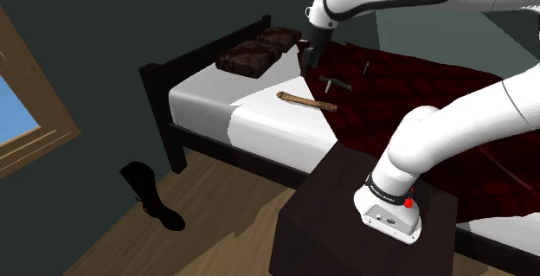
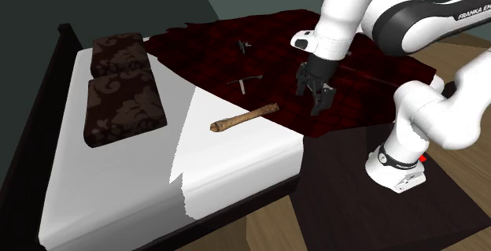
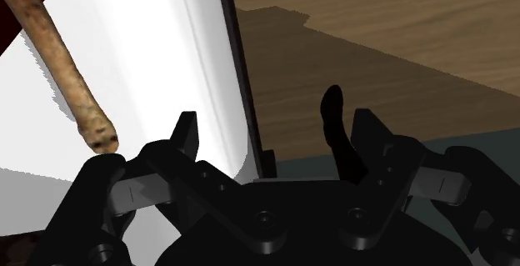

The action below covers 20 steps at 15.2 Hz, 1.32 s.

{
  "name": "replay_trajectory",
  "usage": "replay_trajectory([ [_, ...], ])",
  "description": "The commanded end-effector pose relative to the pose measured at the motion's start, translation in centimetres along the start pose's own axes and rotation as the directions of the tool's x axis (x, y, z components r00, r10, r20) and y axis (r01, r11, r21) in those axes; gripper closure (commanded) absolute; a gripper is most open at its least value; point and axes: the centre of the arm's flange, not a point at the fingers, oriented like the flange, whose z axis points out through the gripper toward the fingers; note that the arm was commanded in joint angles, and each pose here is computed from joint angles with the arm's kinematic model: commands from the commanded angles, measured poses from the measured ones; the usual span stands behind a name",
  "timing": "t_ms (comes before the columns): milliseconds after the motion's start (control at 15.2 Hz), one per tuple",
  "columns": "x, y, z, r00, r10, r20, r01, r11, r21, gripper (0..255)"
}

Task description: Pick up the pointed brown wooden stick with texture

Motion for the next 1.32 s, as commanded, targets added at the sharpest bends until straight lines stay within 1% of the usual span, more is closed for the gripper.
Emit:
replay_trajectory([
  [0,0.7,1.7,2.0,1.000,-0.009,0.008,0.009,1.000,-0.008,0],
  [1254,6.0,18.0,19.7,0.993,-0.074,0.090,0.081,0.994,-0.076,0],
])
